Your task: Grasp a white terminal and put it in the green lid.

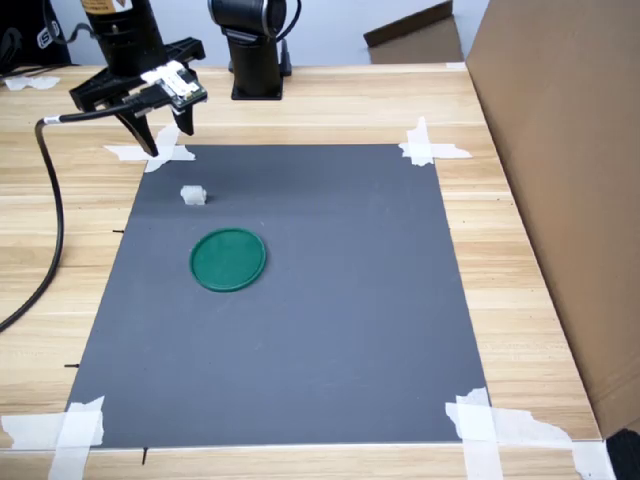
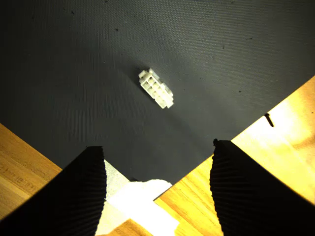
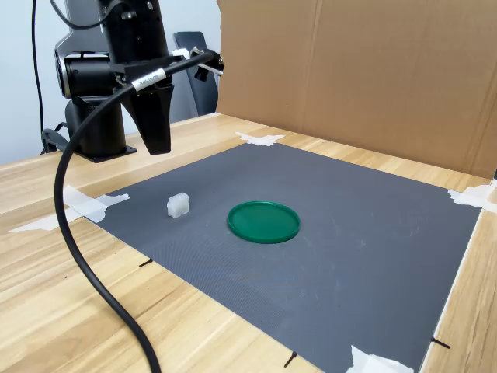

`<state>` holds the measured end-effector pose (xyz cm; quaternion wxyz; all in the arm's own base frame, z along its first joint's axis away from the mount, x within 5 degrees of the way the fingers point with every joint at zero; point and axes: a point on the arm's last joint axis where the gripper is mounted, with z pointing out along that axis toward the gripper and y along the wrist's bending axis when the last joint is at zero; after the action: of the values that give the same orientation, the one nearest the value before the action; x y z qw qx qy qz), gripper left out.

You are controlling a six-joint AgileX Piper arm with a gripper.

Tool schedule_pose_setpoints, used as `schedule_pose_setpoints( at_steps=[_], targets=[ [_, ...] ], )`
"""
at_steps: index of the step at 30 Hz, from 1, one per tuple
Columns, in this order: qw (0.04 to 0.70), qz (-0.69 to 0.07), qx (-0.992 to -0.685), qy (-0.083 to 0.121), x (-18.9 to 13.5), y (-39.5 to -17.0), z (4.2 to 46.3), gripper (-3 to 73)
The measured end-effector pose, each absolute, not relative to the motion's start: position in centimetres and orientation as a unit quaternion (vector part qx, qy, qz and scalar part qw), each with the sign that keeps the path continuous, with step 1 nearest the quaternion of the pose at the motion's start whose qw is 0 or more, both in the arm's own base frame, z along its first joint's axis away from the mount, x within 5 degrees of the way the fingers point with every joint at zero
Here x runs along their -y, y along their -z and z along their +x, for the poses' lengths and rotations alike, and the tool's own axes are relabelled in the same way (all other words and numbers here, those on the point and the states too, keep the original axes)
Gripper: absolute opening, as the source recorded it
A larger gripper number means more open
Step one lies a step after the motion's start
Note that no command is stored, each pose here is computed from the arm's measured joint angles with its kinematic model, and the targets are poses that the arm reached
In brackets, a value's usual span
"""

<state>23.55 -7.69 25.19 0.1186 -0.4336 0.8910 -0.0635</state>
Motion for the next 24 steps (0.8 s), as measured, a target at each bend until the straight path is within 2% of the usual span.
schedule_pose_setpoints(
  at_steps=[6, 12, 24],
  targets=[
    [0.107, -0.431, -0.894, 0.059, 7.8, -24.2, 24.2, 53.8],
    [0.099, -0.474, -0.873, 0.059, 7.9, -23.7, 24.5, 53.8],
    [0.096, -0.489, -0.865, 0.056, 7.4, -22.7, 25.4, 53.8]
  ],
)
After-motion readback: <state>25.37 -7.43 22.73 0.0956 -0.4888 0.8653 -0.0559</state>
